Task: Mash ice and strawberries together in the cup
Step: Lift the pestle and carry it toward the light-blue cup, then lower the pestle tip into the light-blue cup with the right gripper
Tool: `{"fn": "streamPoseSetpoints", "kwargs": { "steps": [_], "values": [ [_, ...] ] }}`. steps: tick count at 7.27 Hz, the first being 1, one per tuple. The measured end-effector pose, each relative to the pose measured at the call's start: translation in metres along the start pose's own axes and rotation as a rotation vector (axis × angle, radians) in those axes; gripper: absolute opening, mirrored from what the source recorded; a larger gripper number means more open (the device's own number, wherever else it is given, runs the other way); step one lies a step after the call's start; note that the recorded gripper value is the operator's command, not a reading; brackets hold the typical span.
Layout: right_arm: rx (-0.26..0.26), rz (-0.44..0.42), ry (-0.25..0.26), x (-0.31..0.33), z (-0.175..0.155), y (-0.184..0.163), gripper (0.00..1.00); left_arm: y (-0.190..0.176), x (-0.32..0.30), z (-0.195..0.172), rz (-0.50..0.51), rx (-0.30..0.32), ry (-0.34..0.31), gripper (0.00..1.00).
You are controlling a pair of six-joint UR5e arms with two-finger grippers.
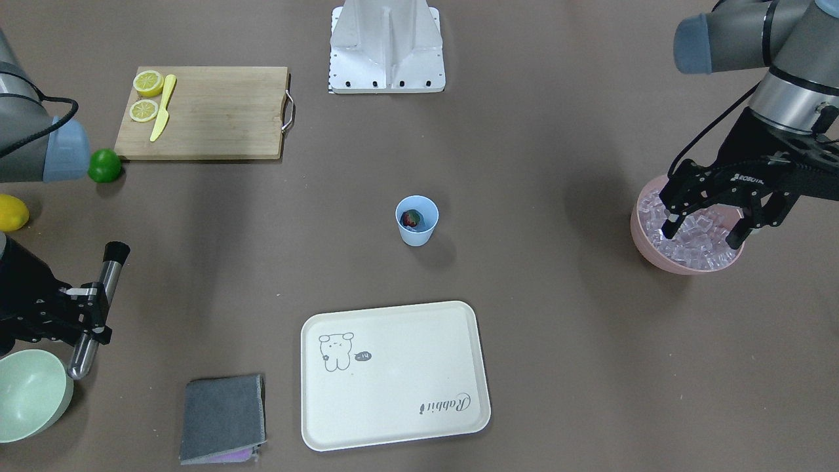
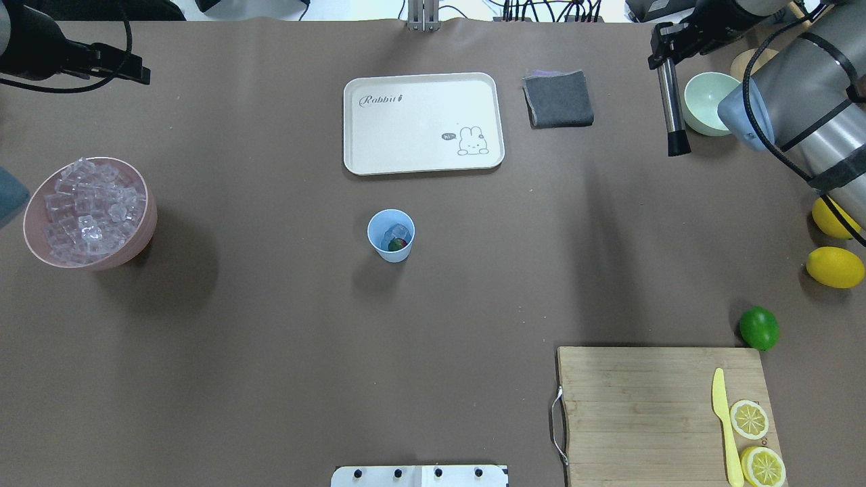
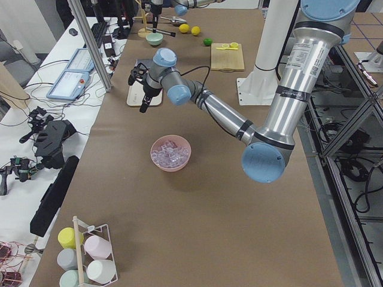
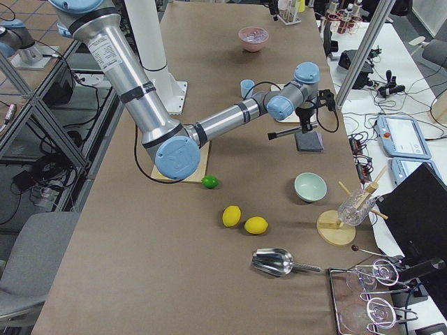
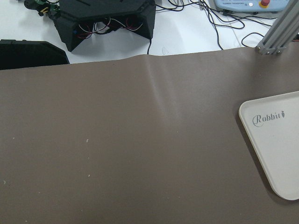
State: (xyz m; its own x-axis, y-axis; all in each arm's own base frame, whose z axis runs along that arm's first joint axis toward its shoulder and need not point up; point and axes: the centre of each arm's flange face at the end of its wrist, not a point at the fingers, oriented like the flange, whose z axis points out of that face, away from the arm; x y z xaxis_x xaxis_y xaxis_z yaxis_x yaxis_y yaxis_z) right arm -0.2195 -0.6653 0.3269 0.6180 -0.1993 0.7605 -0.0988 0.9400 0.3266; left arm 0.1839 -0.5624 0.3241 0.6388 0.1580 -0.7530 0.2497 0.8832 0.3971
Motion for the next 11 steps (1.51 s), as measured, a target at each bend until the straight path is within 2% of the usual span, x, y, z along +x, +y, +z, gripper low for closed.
{"fn": "streamPoseSetpoints", "kwargs": {
  "steps": [2,4,6,8,10,11],
  "values": [
    [0.124,-0.054,-0.054,-0.048,-0.044,0.003,0.0,0.009,-0.015,0.01,-0.026,-0.052,0.0,0.97],
    [0.242,-0.157,-0.142,-0.083,-0.051,0.017,0.0,0.033,-0.063,0.003,-0.092,-0.099,-0.042,0.97],
    [0.332,-0.274,-0.24,-0.13,-0.033,0.044,0.0,0.064,-0.126,-0.016,-0.18,-0.116,-0.108,0.97],
    [0.448,-0.359,-0.332,-0.19,-0.006,0.083,0.0,0.095,-0.179,-0.034,-0.276,-0.126,-0.172,0.97],
    [0.614,-0.353,-0.416,-0.243,0.013,0.127,0.0,0.12,-0.216,-0.042,-0.348,-0.144,-0.218,0.97],
    [0.678,-0.338,-0.45,-0.263,0.017,0.143,0.0,0.128,-0.224,-0.042,-0.388,-0.152,-0.232,0.97]
  ]
}}
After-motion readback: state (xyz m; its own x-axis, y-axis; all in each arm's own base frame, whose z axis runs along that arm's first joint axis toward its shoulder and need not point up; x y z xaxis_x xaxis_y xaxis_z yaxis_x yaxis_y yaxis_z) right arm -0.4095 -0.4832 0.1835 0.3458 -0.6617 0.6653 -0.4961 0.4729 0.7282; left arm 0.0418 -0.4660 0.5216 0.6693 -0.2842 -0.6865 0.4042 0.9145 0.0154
